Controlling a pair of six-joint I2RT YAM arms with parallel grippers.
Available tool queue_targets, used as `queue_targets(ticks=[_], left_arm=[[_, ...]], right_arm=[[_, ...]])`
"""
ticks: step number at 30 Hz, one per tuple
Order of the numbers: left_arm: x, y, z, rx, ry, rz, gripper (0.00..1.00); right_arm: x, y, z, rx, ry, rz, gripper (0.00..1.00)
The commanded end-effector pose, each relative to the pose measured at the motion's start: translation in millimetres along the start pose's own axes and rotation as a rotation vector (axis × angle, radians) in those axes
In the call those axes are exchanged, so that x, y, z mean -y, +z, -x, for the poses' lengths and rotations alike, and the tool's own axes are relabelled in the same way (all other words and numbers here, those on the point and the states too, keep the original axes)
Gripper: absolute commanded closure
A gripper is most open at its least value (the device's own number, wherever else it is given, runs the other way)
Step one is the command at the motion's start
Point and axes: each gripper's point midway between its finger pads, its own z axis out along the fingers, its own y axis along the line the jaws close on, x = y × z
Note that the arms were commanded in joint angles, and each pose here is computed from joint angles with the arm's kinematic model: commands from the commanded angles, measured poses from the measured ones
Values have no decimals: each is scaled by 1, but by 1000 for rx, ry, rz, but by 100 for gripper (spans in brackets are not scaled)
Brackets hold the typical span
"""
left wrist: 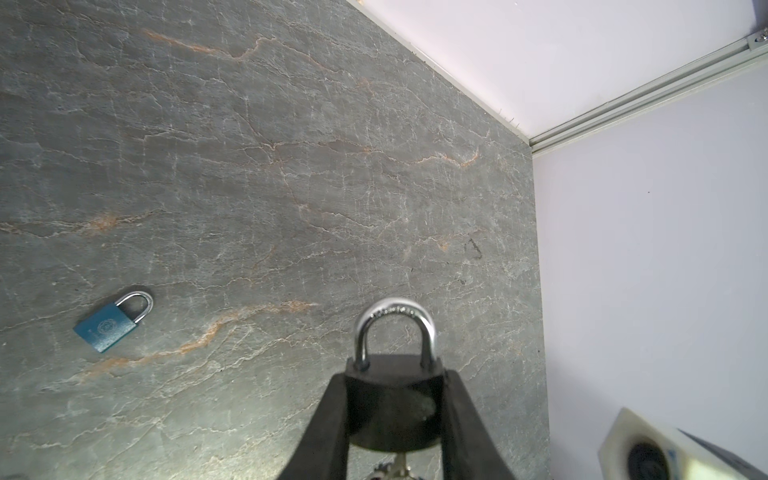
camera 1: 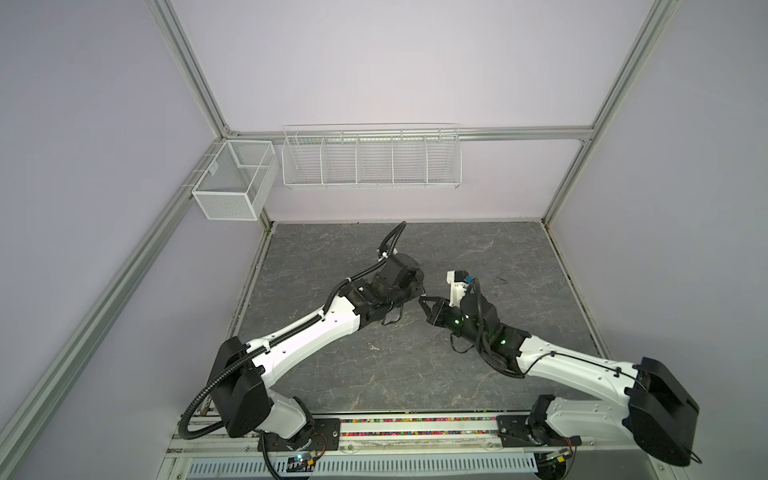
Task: Unlock with the key
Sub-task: 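Bring the key tip to the padlock underside, both grippers meeting mid-table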
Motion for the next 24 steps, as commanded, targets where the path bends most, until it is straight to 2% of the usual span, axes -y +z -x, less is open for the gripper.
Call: queue_targets(ticks=[1, 11, 18, 24], left_arm=[[1, -3, 3, 14, 10, -11, 100], [0, -11, -3, 8, 88, 25, 100], [2, -12, -17, -24, 130, 34, 100], [12, -21, -29, -55, 218, 51, 100]], right_arm=[[-15, 2, 12, 31, 19, 38, 94], [-16, 6, 19, 21, 54, 62, 94], [-31, 6, 27, 8, 18, 115, 94], [-46, 1, 44, 15, -20, 157, 94]])
